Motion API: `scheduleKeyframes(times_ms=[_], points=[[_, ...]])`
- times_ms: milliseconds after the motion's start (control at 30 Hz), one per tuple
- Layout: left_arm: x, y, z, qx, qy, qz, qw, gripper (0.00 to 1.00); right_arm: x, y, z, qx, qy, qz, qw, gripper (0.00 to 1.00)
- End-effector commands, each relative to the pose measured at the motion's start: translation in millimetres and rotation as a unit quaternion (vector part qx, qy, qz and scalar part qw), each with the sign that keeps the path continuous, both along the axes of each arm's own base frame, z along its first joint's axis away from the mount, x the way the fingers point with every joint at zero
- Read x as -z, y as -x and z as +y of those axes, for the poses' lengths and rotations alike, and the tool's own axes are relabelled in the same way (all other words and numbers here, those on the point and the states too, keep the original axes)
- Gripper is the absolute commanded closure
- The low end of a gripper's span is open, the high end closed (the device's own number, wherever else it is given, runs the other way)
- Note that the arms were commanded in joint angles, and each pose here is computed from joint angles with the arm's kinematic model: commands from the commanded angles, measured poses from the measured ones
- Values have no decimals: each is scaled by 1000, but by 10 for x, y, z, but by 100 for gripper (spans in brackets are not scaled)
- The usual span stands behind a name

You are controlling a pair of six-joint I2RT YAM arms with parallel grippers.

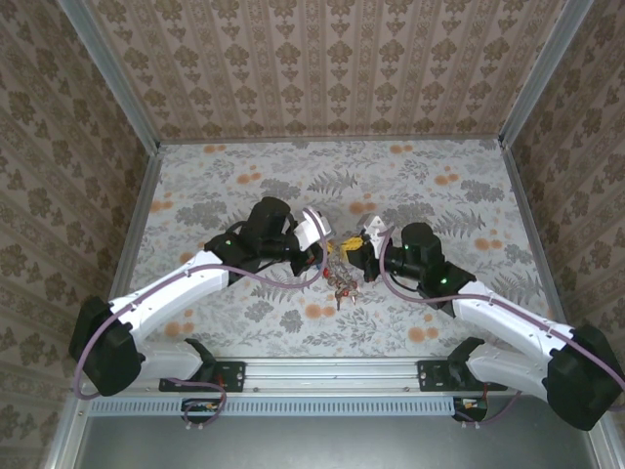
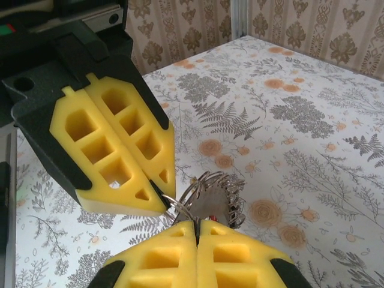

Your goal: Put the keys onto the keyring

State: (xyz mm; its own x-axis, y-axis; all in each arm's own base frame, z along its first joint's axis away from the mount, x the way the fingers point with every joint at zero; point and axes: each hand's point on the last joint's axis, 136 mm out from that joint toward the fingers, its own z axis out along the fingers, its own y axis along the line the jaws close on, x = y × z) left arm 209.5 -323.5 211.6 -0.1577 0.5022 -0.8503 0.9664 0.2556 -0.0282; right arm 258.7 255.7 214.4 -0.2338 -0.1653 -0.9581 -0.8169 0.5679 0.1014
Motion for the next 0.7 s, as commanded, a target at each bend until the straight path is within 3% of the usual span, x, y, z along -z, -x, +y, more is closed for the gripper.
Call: scheduleKeyframes(times_ms=[0,667], points=[[-313,-70,-117,1,38,-28,999,100,-282,11,89,-15,-34,-24,999,100],[-309,-129,-35,-17,28,-35,999,100,-199,109,74,-28,-19,-10,999,100]])
